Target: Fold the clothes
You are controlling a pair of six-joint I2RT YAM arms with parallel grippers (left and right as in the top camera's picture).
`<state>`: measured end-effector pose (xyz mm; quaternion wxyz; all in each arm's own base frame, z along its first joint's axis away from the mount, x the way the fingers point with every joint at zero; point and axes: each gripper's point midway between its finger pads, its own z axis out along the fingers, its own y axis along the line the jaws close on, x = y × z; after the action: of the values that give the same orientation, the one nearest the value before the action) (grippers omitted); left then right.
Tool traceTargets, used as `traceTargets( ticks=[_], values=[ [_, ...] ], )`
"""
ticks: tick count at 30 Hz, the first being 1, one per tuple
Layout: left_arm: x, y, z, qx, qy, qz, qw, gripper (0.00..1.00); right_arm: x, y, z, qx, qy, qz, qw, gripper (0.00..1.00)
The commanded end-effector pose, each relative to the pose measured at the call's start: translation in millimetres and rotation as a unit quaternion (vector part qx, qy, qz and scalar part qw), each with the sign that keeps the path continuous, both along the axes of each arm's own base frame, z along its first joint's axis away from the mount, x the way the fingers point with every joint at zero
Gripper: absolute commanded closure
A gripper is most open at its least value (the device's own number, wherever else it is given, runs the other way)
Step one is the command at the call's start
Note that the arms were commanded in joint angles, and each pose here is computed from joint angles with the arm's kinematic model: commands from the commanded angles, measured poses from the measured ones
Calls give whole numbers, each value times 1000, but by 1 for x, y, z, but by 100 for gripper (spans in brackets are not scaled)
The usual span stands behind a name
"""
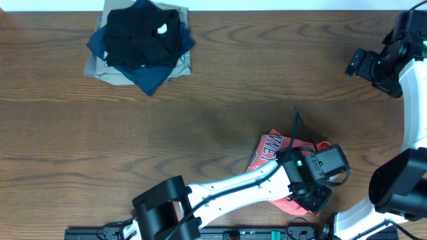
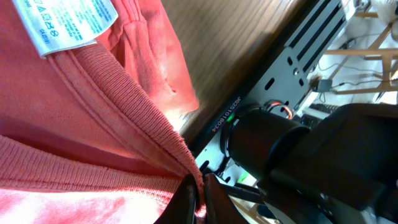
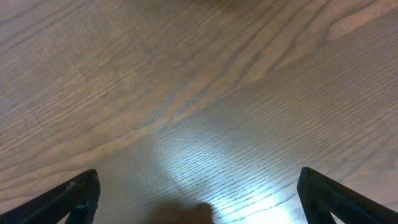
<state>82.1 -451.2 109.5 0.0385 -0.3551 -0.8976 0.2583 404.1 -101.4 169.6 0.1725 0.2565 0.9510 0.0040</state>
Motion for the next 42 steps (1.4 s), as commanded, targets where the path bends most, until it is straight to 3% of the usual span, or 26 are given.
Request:
traceTargets(
  ticks=[1, 3, 6, 8, 13, 21, 25, 35, 38, 42],
  values=[
    [2, -3, -9, 9, 10, 7, 1000, 92, 0, -2, 0, -5, 1, 0, 1000, 1],
    [2, -3, -12, 12, 11, 7, 1000, 87, 0, -2, 0, -5, 1, 0, 1000, 1],
    [2, -3, -16, 16, 12, 7, 1000, 50, 0, -2, 0, -5, 1, 0, 1000, 1],
    [3, -3, -16, 14, 11, 6, 1000, 40, 0, -2, 0, -5, 1, 0, 1000, 1],
    [21, 0, -12, 10, -13, 14, 1000, 39, 0, -2, 0, -5, 1, 0, 1000, 1],
    [91, 38, 3, 28, -32, 102, 994, 39, 0, -2, 0, -5, 1, 0, 1000, 1],
    [112, 52, -2, 38, -28, 127, 991, 40, 0, -2, 0, -5, 1, 0, 1000, 1],
    [103, 30, -6, 10, -46, 95, 994, 40, 0, -2, 0, -5, 1, 0, 1000, 1],
    [92, 25, -14, 13, -29, 83, 996, 46, 0, -2, 0, -5, 1, 0, 1000, 1],
    [74, 17, -26, 16, -6, 61, 998, 46, 0, -2, 0, -5, 1, 0, 1000, 1]
  ],
)
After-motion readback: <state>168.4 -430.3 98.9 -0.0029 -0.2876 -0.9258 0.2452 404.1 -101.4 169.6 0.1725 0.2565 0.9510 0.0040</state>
